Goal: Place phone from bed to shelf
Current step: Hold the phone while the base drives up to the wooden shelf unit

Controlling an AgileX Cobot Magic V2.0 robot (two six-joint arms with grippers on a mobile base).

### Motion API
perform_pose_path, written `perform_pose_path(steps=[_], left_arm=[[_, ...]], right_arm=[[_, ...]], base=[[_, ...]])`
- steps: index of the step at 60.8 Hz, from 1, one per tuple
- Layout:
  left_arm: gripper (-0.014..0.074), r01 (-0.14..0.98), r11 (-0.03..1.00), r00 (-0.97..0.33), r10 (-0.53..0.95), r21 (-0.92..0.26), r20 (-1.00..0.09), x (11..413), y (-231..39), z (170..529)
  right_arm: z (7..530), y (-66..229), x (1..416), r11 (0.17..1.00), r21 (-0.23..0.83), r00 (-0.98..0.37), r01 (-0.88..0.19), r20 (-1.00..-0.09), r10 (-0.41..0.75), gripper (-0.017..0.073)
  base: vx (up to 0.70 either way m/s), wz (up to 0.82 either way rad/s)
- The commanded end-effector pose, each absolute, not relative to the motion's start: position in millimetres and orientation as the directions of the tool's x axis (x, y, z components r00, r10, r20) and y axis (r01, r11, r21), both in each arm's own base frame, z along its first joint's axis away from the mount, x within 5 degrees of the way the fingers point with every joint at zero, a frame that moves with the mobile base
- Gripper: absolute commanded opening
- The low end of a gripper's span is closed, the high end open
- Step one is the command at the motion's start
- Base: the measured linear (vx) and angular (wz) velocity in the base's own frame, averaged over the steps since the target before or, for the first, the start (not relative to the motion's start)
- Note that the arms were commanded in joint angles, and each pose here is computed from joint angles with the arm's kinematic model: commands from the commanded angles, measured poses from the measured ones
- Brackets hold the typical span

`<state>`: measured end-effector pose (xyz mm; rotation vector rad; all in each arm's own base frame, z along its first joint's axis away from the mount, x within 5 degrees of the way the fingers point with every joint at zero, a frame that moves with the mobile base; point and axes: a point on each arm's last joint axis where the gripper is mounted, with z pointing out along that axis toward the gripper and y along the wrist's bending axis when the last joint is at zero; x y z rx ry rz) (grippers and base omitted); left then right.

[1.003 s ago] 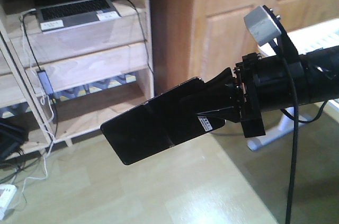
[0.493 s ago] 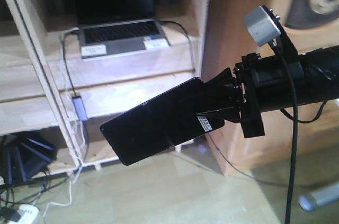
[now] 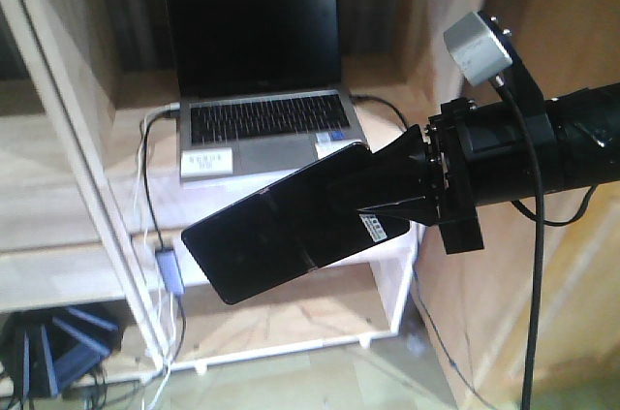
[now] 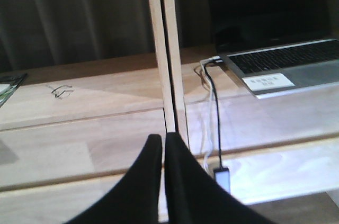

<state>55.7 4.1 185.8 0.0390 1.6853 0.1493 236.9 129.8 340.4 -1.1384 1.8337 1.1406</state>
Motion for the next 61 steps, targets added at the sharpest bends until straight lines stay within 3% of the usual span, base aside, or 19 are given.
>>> perform_pose_path(steps=[1, 61], left_arm=[[0.0001, -0.077, 0.991, -0.020, 0.106, 0.108, -0.994, 54.8, 4.2, 200.5], [0.0001, -0.077, 0.991, -0.020, 0.106, 0.108, -0.994, 54.8, 4.2, 200.5]], right_arm=[[363.7, 131.1, 225.9, 0.156, 0.325, -0.355, -0.933, -0.904, -0.237, -0.0002], [363.7, 131.1, 225.9, 0.156, 0.325, -0.355, -0.933, -0.904, -0.237, -0.0002]], base=[[0.38, 0.09], [0.24, 0.14]])
